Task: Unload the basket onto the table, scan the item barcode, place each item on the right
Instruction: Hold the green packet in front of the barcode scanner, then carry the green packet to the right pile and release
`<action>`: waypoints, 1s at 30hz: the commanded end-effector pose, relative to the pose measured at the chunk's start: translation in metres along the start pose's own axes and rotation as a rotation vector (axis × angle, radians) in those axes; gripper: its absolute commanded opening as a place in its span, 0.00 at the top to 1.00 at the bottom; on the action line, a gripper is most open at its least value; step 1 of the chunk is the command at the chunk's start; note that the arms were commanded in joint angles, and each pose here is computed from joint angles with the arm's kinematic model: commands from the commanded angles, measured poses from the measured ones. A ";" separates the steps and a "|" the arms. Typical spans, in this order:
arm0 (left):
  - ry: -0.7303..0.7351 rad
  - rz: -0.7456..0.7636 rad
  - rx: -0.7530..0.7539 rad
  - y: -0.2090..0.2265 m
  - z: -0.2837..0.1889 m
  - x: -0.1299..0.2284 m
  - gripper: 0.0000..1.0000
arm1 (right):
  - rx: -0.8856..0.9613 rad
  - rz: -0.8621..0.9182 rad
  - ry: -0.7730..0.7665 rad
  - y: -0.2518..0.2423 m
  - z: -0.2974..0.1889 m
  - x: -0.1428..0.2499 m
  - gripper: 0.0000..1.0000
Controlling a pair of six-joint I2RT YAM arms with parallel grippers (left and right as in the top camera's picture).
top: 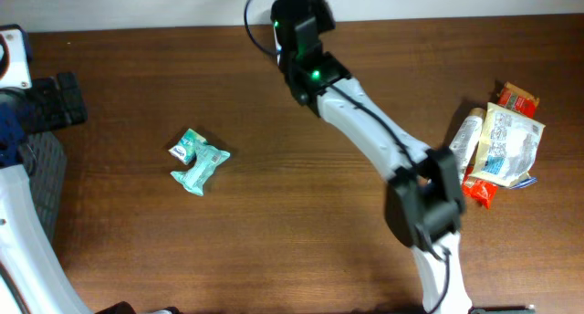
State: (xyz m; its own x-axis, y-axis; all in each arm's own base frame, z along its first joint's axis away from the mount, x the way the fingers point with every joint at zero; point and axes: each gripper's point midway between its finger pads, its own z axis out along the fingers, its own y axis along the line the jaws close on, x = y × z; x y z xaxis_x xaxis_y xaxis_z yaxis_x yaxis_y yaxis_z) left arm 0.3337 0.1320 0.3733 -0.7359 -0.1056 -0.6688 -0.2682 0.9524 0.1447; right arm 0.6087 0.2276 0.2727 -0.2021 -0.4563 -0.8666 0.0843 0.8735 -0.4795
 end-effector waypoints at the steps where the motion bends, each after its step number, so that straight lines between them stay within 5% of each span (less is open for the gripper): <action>1: -0.001 0.008 0.006 0.000 0.000 0.000 0.01 | -0.006 -0.367 0.067 0.036 0.030 0.061 0.96; 4: -0.001 0.008 0.006 0.000 0.000 0.000 0.01 | -0.044 -0.487 0.115 0.062 0.039 0.100 0.96; 12: -0.001 0.008 0.007 0.000 0.000 0.000 0.01 | -0.063 -0.485 0.105 0.067 0.038 0.099 0.96; 17: -0.001 0.008 0.006 0.000 0.000 0.000 0.01 | -0.080 -0.280 0.075 0.049 0.014 0.052 0.96; 20: -0.001 0.008 0.006 0.000 0.000 0.000 0.01 | -0.274 -0.222 0.091 0.037 -0.027 0.019 0.96; 25: -0.001 0.008 0.006 0.000 0.000 0.000 0.01 | -0.537 0.069 0.304 -0.009 -0.108 0.012 0.96; 30: -0.001 0.008 0.006 0.000 0.000 0.000 0.01 | -0.326 0.278 0.811 -0.129 -0.144 0.116 0.96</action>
State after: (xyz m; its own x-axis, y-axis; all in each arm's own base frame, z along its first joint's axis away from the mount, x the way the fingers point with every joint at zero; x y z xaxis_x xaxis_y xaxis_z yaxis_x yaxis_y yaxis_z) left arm 0.3339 0.1320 0.3732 -0.7359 -0.1056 -0.6688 -0.2679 0.9525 0.1445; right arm 0.4414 0.1379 0.2707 -0.7510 -0.3045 -0.5859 -0.2391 0.9525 -0.1885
